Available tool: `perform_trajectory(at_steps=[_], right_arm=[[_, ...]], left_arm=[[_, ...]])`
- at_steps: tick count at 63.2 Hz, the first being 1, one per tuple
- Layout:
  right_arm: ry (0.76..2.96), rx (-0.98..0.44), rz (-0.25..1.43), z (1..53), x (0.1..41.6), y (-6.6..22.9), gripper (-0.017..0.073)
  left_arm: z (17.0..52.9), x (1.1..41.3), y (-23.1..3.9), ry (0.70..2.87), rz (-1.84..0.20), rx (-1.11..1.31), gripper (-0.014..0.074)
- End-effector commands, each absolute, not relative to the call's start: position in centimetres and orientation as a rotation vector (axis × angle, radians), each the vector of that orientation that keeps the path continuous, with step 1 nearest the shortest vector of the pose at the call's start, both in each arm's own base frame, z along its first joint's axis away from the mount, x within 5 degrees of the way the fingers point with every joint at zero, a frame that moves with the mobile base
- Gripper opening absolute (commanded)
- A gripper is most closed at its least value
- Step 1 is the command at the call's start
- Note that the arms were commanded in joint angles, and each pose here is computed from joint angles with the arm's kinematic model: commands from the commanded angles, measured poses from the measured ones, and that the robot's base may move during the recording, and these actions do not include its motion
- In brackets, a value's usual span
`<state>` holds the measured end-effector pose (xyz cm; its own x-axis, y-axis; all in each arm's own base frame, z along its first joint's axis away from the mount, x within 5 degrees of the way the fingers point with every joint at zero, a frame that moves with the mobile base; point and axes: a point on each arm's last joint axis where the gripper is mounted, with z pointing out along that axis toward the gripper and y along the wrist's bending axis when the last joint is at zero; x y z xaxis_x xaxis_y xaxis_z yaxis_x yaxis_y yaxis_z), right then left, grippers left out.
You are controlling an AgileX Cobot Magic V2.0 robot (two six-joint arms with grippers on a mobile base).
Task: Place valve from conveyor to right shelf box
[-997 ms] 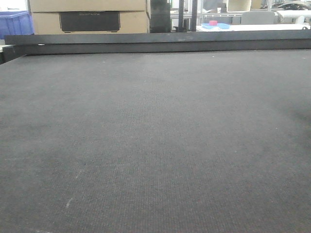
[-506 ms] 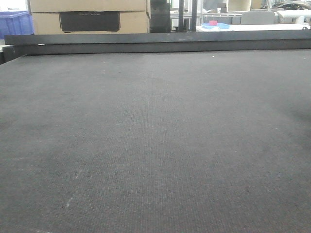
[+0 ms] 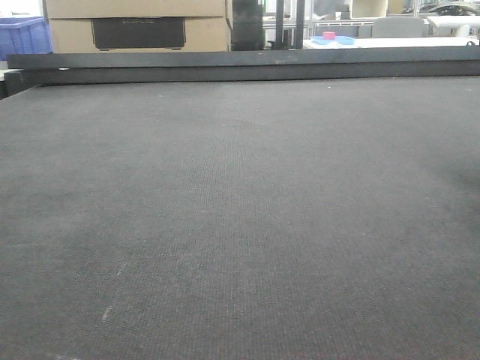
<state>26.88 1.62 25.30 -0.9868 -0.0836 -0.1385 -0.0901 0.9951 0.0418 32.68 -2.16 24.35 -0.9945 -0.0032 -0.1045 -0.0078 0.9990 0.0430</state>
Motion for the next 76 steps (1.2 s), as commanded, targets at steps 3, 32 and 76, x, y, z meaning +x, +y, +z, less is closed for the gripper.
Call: perform_trajectory(at_steps=[3, 32, 76], right_arm=[[2.898, -0.125, 0.084, 27.6, 26.9, 1.7, -0.0163], [2.594, -0.126, 0.087, 36.5, 21.7, 1.5, -0.0163], [2.091, -0.083, 0.094, 38.6, 14.7, 1.2, -0.0163]], left_arm=[[26.9, 32.9, -2.3, 2.988, 0.051, 0.026, -0.0111], [37.5, 26.9, -2.9, 2.639, -0.101, 0.142, -0.0111], [38.6, 13.6, -1.6, 1.973, -0.129, 0.079, -0.0111]])
